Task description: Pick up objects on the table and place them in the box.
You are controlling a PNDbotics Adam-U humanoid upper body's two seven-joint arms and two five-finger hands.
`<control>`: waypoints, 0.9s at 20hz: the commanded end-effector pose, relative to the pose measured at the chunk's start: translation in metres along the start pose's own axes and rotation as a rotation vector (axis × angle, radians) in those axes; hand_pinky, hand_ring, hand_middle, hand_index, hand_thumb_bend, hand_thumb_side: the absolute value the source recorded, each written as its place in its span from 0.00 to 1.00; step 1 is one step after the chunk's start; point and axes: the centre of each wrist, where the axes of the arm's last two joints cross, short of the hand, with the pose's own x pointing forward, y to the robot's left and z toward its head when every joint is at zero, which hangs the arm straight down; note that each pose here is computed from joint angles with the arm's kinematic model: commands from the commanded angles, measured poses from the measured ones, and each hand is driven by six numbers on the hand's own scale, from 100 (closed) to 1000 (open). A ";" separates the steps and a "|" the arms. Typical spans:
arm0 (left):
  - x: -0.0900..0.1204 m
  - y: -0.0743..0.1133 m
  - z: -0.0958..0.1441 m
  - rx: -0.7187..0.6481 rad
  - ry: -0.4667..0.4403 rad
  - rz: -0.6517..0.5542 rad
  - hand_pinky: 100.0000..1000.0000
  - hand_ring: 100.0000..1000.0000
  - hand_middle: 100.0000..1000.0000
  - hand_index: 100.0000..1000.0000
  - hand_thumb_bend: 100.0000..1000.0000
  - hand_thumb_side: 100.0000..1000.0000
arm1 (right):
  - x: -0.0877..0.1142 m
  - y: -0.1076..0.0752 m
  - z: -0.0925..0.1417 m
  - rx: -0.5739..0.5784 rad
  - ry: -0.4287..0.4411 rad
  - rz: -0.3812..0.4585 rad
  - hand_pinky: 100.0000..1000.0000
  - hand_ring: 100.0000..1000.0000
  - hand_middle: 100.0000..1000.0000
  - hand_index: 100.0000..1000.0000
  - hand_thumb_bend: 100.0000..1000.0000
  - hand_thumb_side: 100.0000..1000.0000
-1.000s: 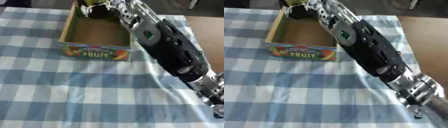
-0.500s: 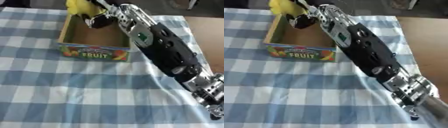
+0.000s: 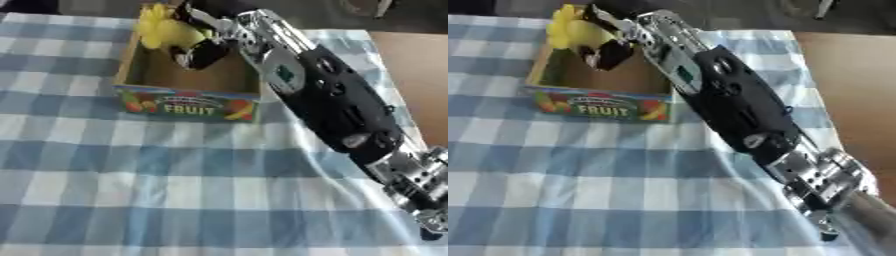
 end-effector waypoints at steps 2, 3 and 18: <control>0.005 0.000 -0.003 -0.007 -0.019 0.004 0.59 0.55 0.50 0.92 0.00 0.73 | -0.008 -0.013 0.003 0.045 0.046 0.059 0.74 0.71 0.54 0.60 0.00 0.34; 0.005 0.000 -0.003 -0.006 -0.019 0.004 0.59 0.55 0.49 0.92 0.00 0.73 | -0.008 -0.013 0.003 0.057 0.057 0.071 0.74 0.72 0.56 0.64 0.00 0.35; 0.004 0.000 -0.001 -0.003 -0.010 0.005 0.59 0.55 0.49 0.92 0.00 0.73 | -0.011 -0.016 0.005 0.148 0.080 0.157 0.80 0.80 0.70 0.91 0.74 0.37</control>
